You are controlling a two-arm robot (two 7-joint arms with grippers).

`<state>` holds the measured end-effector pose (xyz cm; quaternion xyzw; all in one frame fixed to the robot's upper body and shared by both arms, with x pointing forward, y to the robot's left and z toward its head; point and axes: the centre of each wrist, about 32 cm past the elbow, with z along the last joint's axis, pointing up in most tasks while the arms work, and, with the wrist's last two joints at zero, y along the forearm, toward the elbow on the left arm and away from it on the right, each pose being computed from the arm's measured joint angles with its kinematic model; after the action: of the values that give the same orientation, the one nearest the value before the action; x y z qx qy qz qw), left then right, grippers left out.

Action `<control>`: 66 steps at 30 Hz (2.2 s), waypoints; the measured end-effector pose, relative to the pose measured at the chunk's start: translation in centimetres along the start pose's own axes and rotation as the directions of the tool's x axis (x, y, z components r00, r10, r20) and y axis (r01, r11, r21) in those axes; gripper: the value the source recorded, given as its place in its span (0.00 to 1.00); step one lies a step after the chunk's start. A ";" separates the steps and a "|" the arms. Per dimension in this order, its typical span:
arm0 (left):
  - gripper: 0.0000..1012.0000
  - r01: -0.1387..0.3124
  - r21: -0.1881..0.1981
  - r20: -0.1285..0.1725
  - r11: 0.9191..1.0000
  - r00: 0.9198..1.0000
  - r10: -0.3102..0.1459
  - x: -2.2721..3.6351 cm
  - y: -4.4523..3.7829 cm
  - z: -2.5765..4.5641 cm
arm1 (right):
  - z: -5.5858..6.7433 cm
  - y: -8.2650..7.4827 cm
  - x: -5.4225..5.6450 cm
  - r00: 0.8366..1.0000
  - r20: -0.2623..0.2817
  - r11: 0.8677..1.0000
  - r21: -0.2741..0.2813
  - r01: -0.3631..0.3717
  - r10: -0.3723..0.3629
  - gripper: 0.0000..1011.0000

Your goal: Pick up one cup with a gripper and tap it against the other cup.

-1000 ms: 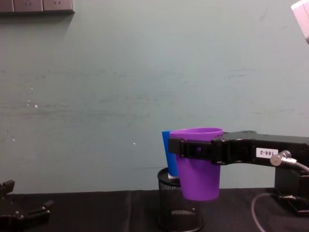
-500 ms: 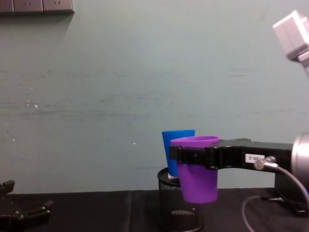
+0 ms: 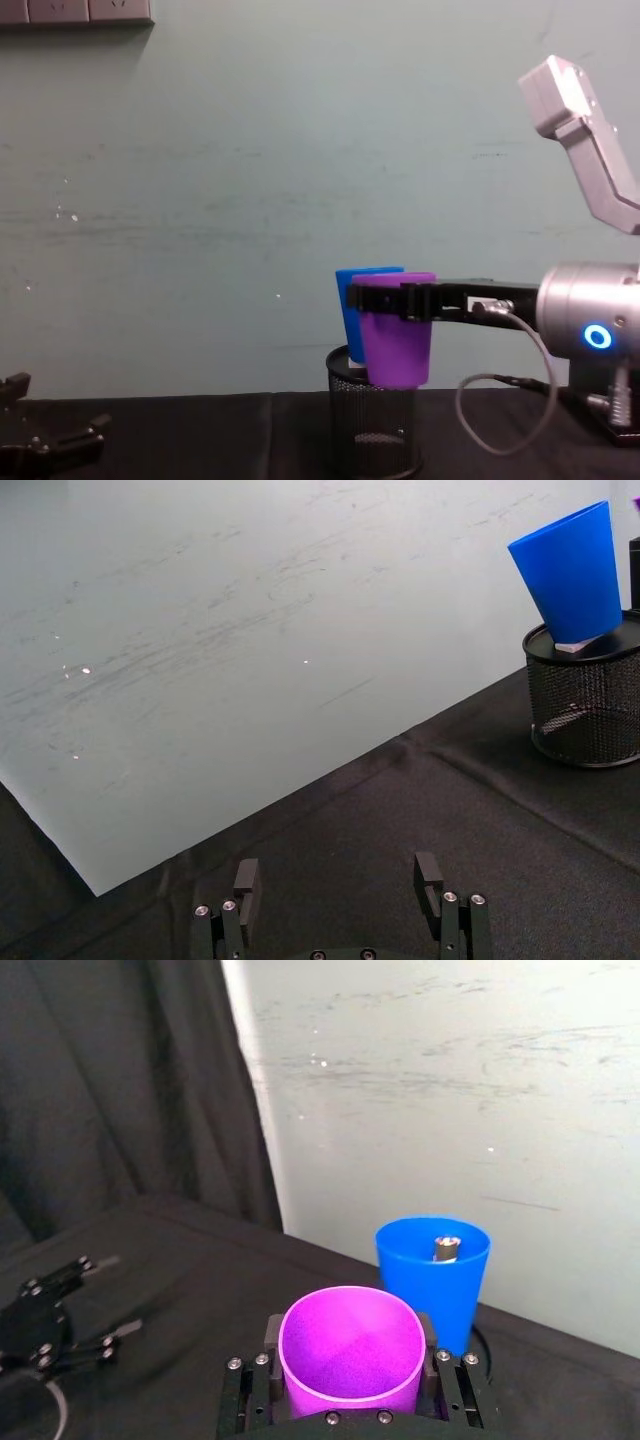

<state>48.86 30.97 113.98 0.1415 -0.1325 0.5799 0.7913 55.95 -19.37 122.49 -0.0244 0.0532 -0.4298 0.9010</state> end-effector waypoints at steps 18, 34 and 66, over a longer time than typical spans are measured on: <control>0.99 0.000 0.000 0.000 1.000 1.000 0.000 0.00 0.00 0.00 | 0.5 1.7 0.3 0.999 0.007 0.999 0.029 0.031 -0.031 0.73; 0.99 0.000 0.000 0.000 1.000 1.000 0.000 0.00 0.00 0.00 | 0.9 2.9 0.3 0.997 0.051 0.998 0.031 0.059 -0.060 0.73; 0.99 0.000 0.000 0.000 1.000 1.000 0.000 0.00 0.00 0.00 | 0.6 3.9 0.3 0.986 0.117 0.991 0.079 0.108 -0.116 0.73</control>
<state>48.86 30.97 113.98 0.1415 -0.1325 0.5799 0.7913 59.20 -17.11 122.68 -0.0208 -0.0185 -0.4791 0.8773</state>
